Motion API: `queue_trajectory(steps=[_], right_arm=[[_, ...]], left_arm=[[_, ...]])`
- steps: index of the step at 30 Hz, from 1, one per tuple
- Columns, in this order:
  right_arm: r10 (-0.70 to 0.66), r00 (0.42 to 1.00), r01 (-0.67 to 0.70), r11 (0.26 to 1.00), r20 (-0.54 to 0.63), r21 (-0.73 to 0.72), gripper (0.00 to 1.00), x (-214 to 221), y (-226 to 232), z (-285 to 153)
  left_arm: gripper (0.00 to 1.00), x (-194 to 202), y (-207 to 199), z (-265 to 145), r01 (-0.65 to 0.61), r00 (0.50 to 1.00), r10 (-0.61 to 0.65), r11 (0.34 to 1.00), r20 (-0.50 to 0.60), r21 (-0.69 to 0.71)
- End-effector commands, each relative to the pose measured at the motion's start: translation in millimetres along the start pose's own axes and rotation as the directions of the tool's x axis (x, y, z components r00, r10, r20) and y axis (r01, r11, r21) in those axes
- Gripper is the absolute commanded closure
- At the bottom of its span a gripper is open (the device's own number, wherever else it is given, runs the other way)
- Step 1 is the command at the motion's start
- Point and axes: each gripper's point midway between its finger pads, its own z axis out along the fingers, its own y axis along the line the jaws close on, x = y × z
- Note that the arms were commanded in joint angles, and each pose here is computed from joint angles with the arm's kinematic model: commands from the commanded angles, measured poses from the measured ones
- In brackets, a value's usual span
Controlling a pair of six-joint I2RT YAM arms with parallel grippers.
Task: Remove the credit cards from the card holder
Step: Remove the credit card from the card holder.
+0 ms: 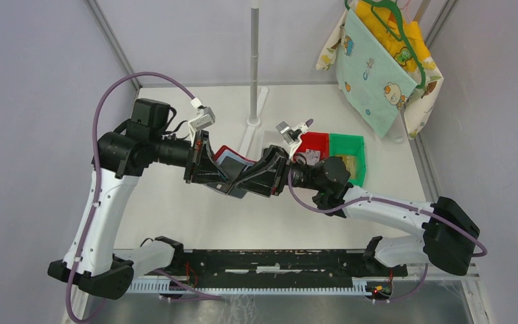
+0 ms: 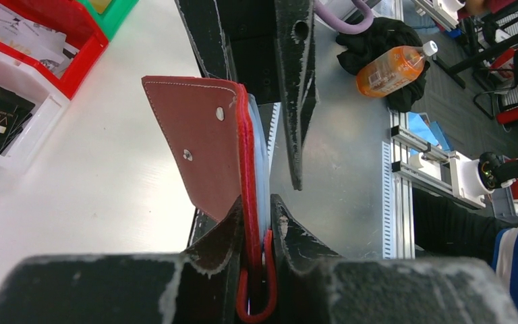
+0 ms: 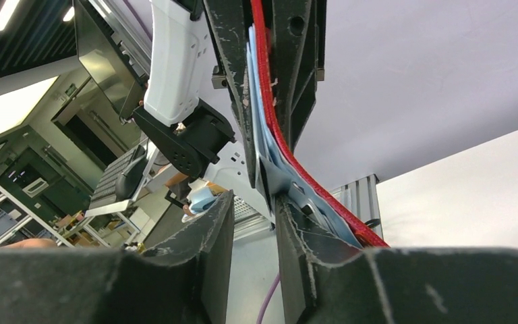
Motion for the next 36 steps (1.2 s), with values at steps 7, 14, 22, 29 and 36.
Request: queue_trajectory(steps=[7, 14, 22, 29, 36], right_arm=[[-0.02, 0.99, 0.022, 1.0, 0.141, -0.014, 0.89, -38, 9, 15], [-0.02, 0.989, 0.02, 1.0, 0.149, -0.002, 1.0, -34, 8, 7], [-0.028, 0.99, 0.027, 1.0, 0.138, 0.013, 1.0, -22, 8, -10], [-0.04, 0.991, 0.037, 0.999, 0.125, 0.025, 1.0, -20, 8, -12], [-0.057, 0.992, 0.053, 0.998, 0.117, 0.034, 0.98, -20, 9, -13]], left_arm=[[0.73, -4, -26, 0, -0.021, 0.999, 0.018, 0.994, 0.033, 0.107], [0.72, -7, -29, -3, -0.038, 0.999, 0.035, 0.994, 0.036, 0.1], [0.74, -17, -32, -5, -0.05, 0.998, 0.046, 0.993, 0.047, 0.103], [0.85, -20, -31, -4, -0.043, 0.998, 0.038, 0.994, 0.047, 0.103], [0.98, -23, -26, -4, -0.035, 0.998, 0.032, 0.997, 0.047, 0.075]])
